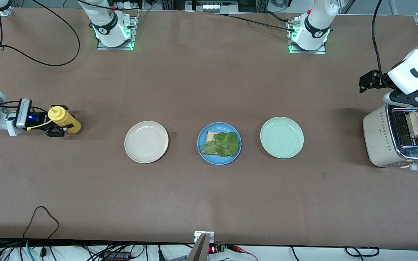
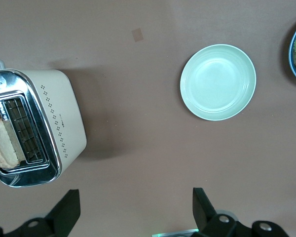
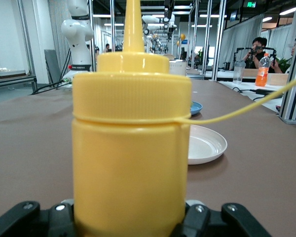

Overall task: Make sandwich in blue plate with both arms
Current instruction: 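Carry the bottle back and set it down beside the white plate, then grasp the second toaster bread slice with the left gripper while the right gripper withdraws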

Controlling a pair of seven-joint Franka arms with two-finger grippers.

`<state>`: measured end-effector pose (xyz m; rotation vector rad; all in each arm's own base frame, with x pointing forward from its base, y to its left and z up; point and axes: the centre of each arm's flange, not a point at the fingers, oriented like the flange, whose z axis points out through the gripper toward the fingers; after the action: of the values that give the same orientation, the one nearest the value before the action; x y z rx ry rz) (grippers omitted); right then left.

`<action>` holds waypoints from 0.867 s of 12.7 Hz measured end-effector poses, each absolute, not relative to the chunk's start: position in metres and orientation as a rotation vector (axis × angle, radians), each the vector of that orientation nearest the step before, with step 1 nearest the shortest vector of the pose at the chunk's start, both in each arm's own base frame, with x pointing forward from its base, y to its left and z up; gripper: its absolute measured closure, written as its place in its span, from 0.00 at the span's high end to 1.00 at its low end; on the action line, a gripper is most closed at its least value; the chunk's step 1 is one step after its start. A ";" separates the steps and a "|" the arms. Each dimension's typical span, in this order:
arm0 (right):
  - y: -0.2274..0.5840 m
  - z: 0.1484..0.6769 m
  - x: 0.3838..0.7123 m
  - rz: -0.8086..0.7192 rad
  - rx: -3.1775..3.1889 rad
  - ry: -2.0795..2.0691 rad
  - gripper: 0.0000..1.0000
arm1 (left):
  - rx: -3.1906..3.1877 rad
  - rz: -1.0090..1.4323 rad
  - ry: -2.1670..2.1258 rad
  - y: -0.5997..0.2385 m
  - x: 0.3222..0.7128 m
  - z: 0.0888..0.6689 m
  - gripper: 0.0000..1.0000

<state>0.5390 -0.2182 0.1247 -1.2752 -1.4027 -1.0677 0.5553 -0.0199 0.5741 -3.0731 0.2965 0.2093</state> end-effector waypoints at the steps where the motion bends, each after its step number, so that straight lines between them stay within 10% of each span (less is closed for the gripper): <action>1: -0.216 0.116 0.538 -1.072 -1.267 -1.388 0.44 | -3.073 0.209 0.297 -0.020 0.555 0.574 1.00; 6: -0.209 0.107 0.538 -1.080 -1.242 -1.366 0.46 | -3.031 0.414 0.175 0.027 0.559 0.535 1.00; 11: -0.213 0.104 0.536 -1.095 -1.219 -1.340 0.98 | -2.864 0.530 0.066 0.141 0.592 0.455 1.00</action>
<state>0.5359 -0.2132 0.1039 -1.2194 -1.3399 -1.0946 0.5917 0.1408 0.4553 -2.8641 0.0658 0.5303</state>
